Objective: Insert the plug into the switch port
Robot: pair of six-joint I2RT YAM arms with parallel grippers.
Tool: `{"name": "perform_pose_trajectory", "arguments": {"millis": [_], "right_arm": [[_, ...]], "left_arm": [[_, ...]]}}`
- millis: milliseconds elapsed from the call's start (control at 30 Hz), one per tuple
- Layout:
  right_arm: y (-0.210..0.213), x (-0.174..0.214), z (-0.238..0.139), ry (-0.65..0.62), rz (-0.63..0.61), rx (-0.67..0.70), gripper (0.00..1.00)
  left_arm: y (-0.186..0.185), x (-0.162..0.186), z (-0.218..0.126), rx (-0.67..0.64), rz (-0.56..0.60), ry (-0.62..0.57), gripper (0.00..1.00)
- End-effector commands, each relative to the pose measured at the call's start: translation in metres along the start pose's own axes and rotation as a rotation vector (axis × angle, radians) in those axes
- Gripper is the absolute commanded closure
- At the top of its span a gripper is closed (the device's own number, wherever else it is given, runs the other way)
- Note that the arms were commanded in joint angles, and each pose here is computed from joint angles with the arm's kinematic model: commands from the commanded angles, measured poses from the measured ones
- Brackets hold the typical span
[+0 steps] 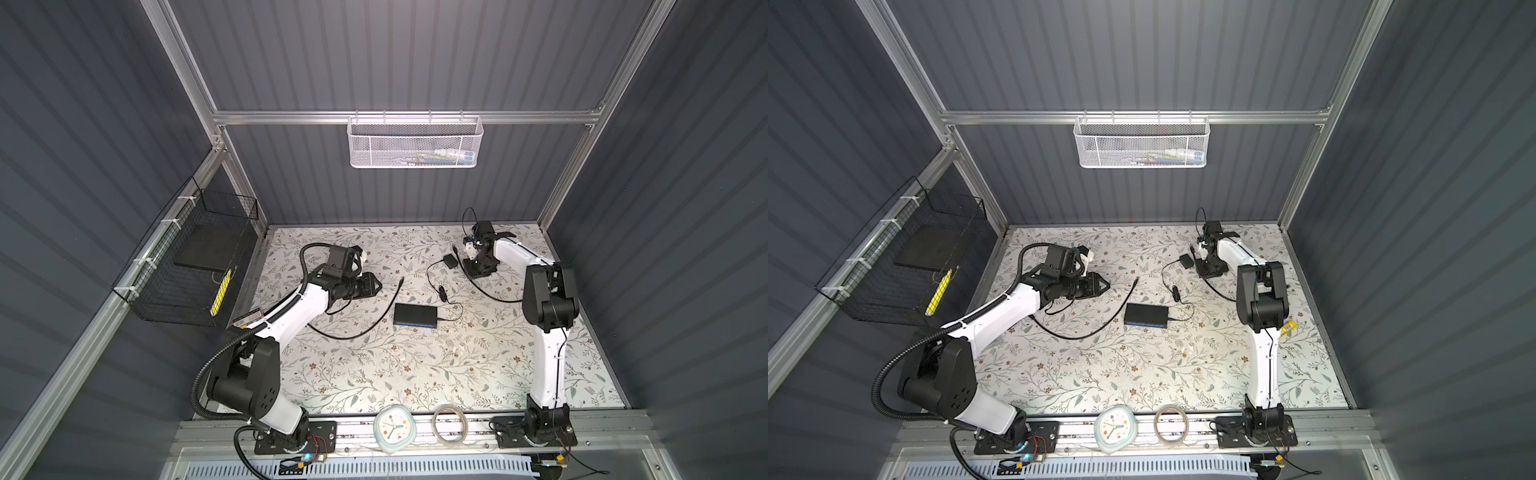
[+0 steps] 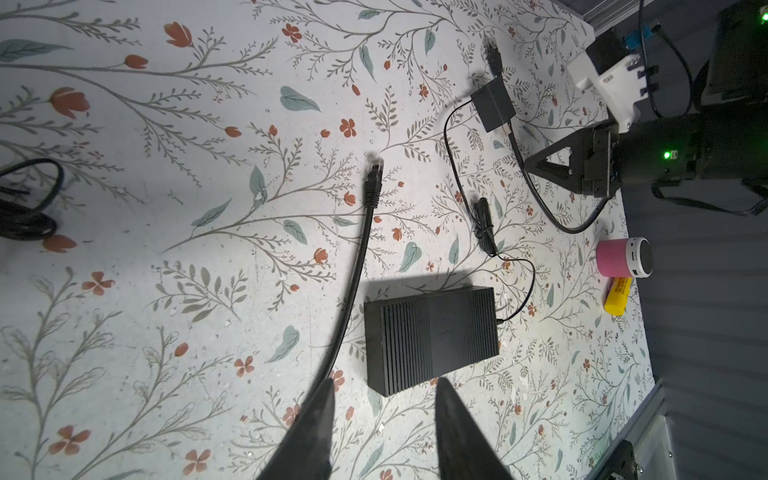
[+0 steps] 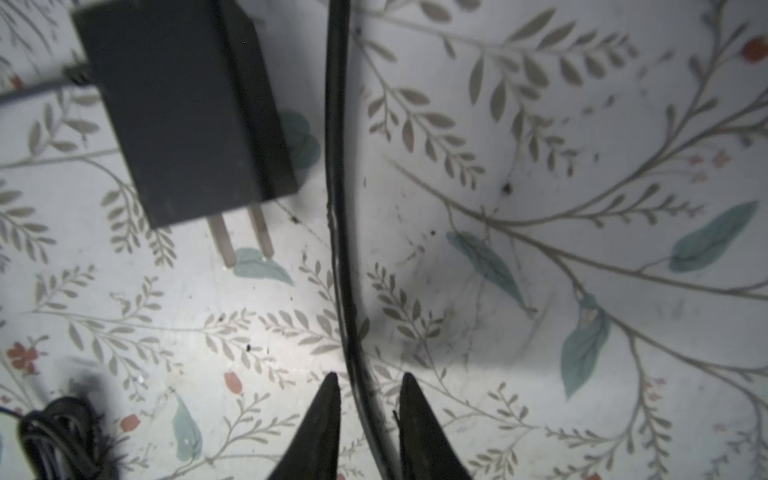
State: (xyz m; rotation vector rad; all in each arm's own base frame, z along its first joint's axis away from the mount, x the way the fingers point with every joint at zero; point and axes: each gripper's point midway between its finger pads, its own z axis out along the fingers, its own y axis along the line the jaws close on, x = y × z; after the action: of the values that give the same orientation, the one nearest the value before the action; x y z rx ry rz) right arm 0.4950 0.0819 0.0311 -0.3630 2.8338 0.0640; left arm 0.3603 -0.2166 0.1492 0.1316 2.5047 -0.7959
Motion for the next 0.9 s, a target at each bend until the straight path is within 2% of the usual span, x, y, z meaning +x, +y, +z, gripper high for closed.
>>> {"name": "perform_pose_trajectory", "arguments": {"millis": [0,333,600,867], "right_arm": [[-0.001,-0.016,0.001,-0.009,-0.011,0.003,0.73],[-0.003,-0.059,0.021,-0.011,-0.052,0.003,0.73],[0.000,-0.061,0.033,-0.004,-0.062,0.006,0.71],[0.000,-0.075,0.014,-0.063,-0.028,-0.002,0.71]], "left_arm": [[0.006,0.003,-0.005,-0.018,0.011,0.002,0.59],[0.021,0.004,-0.010,-0.048,-0.015,0.005,0.59],[0.028,0.000,-0.002,-0.048,-0.031,0.021,0.59],[0.035,0.000,0.008,-0.052,-0.043,0.034,0.59]]}}
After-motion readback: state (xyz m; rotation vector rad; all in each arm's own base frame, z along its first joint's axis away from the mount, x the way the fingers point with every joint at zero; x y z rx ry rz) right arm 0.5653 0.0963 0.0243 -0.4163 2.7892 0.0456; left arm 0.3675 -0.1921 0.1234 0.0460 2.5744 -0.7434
